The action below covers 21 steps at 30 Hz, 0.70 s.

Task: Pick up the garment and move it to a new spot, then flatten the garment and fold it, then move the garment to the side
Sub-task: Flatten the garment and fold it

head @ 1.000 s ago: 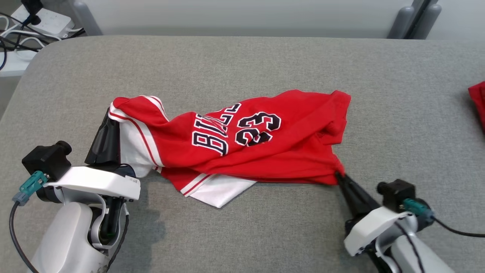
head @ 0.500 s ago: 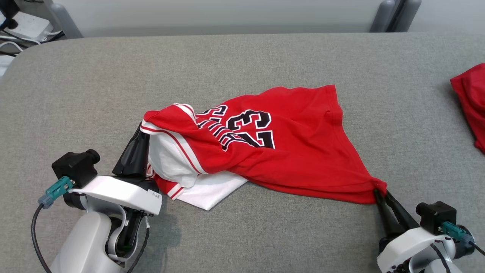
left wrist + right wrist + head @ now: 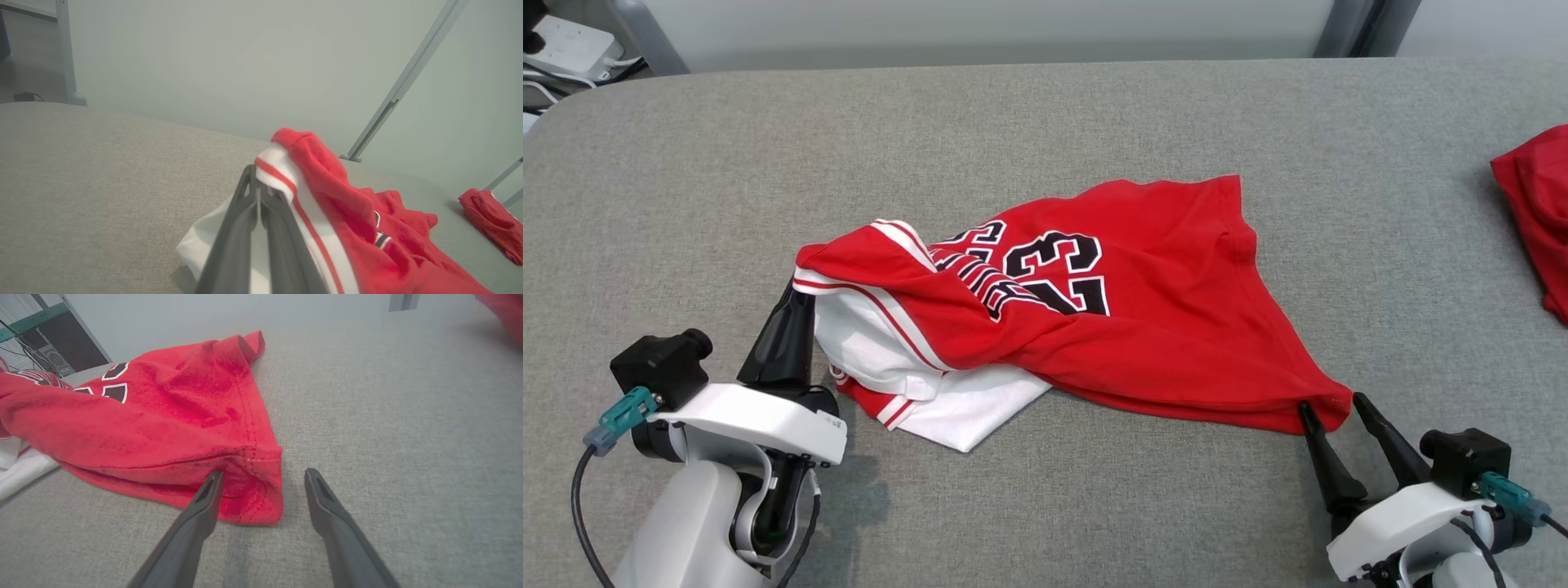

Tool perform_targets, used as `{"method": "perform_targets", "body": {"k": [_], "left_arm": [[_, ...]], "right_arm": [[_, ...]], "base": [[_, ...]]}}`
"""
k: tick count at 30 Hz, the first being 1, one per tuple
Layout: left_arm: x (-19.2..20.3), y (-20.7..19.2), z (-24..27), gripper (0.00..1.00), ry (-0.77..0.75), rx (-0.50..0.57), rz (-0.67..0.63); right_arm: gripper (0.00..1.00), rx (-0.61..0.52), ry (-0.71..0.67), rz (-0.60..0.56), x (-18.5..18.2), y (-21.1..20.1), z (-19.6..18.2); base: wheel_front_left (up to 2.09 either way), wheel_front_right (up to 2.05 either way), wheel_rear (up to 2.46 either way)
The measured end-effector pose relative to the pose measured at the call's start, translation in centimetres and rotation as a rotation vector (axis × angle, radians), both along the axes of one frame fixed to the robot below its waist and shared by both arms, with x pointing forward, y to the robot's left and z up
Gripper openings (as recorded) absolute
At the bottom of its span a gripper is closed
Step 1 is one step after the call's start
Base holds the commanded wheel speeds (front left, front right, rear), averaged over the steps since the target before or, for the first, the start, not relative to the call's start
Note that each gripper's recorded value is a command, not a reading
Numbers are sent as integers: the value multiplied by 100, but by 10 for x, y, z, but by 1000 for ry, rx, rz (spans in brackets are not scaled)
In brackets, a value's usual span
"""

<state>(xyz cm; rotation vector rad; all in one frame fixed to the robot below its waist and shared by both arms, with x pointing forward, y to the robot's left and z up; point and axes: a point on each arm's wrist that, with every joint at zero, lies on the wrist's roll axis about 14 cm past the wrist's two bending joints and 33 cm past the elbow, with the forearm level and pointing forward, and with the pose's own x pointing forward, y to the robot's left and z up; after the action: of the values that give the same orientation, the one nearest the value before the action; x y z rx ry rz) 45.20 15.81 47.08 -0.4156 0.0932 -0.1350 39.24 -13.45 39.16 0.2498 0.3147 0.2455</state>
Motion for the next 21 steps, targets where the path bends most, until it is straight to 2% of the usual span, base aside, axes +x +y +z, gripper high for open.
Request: {"method": "perform_targets", "body": {"k": [2,3,4,5,6,7,8,9,10,14,16,17,18,19,21], "left_arm": [[-1,2,0,0,2,3,4],[-1,3,-1,0,3,4,6],[-2,4,-1,0,5,5,8],[-2,4,-1,0,6,6,11],[-3,5,-1,0,6,7,13],[-3,6,-1,0,6,7,14],[-4,6,-1,0,6,8,16],[-4,7,-1,0,6,8,16],[-4,7,-1,0,5,9,19],[-5,6,-2,0,10,12,12],[-7,-5,-2,0,10,23,-41],[-9,-13,-2,16,13,24,-76],[-11,-21,-3,48,24,32,-120],[-15,-30,-6,100,40,54,-172],[-20,-38,-7,100,54,97,-239]], "right_arm": [[100,1,-11,1,2,-1,4],[85,2,-17,3,3,-1,5],[75,4,-22,6,4,0,7],[75,8,-27,10,6,1,9],[65,10,-33,15,7,3,11],[47,11,-37,19,7,5,12],[35,12,-41,24,7,6,13],[8,13,-43,30,7,8,14],[0,13,-46,37,7,10,15],[0,15,-68,38,10,10,21],[0,3,-78,16,13,2,23],[0,-9,-83,1,15,-4,24],[0,-22,-90,-22,17,-12,25],[0,-37,-98,-48,20,-21,27],[0,-66,-113,-118,25,-42,30]], "base": [[0,0,0],[0,0,0],[0,0,0],[0,0,0],[0,0,0],[0,0,0],[0,0,0],[0,0,0],[0,0,0],[0,0,0],[0,0,0],[0,0,0],[0,0,0],[0,0,0],[0,0,0]]}}
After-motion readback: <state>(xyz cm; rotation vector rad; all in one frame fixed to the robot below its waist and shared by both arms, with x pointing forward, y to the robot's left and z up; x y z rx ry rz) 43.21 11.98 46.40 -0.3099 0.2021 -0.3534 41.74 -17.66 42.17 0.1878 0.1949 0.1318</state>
